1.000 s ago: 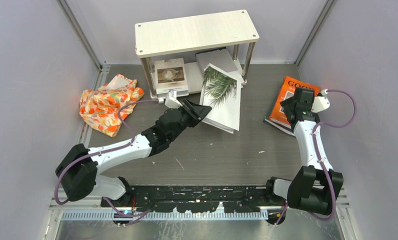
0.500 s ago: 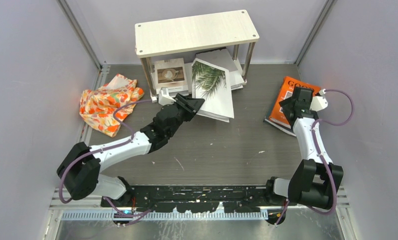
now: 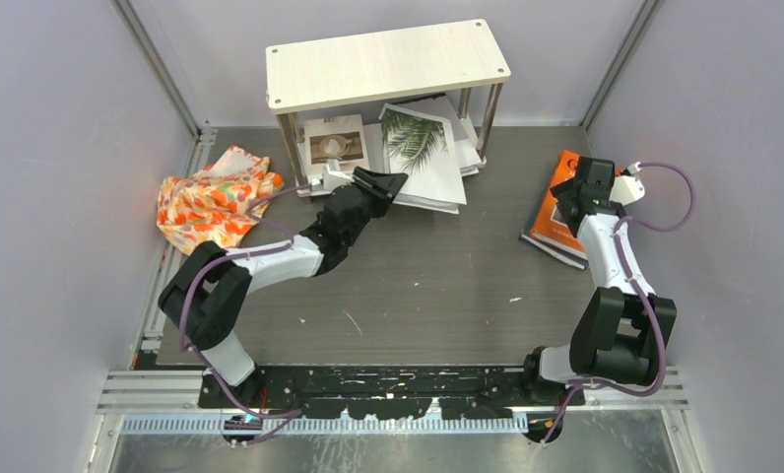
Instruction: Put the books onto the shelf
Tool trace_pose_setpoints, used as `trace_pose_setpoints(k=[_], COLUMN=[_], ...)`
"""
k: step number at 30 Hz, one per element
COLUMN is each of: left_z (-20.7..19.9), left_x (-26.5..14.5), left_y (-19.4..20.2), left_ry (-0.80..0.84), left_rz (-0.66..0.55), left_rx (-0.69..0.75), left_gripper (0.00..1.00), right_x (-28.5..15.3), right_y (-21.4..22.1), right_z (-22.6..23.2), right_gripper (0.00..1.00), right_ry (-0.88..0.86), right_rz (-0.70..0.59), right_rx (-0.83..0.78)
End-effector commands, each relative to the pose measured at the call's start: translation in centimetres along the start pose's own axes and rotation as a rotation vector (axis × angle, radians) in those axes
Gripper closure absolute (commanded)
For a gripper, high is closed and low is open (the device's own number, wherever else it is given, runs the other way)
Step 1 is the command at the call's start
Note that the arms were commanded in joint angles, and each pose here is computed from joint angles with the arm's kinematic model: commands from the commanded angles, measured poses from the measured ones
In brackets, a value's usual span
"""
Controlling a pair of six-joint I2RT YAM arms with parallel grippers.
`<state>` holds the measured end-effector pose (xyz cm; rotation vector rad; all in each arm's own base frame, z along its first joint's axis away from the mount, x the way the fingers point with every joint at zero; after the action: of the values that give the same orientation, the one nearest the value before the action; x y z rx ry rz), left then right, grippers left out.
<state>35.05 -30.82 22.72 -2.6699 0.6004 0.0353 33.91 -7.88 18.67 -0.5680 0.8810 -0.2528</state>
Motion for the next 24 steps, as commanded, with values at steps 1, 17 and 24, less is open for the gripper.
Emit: trace_pose_setpoints(k=[1, 17, 24], left_z=[-5.4, -3.9, -3.5], left_x=[1.3, 7.6, 9.5], left_y=[-2.4, -1.7, -1.5], left_ry=[0.208, 0.262, 0.248], left_rz=[-0.070, -0.113, -0.140], left_rx=[-0.098, -0.219, -0.225], left_gripper=[0.58, 0.55, 0.52], right_x=[0.1, 3.0, 3.9], right_y=[-1.8, -2.1, -2.1], right_z=[2.5, 4.3, 5.1], right_gripper=[0.32, 0.32, 0.32], right_ry=[-0.057, -0.050, -0.054], right_rz=[-0.070, -0.069, -0.063], right_rx=[0.030, 0.024, 0.020])
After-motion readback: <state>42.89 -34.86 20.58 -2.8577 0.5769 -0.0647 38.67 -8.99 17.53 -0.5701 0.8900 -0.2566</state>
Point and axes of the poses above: each gripper's point midway between its finger pads, its own x axis out along the fingers, its own z axis along the line the jaws close on, y = z × x, the point moved 5 cm from there along -x, back along the fingers, and after that the axes turned 6 degrees about x, right-handed, at the moved point
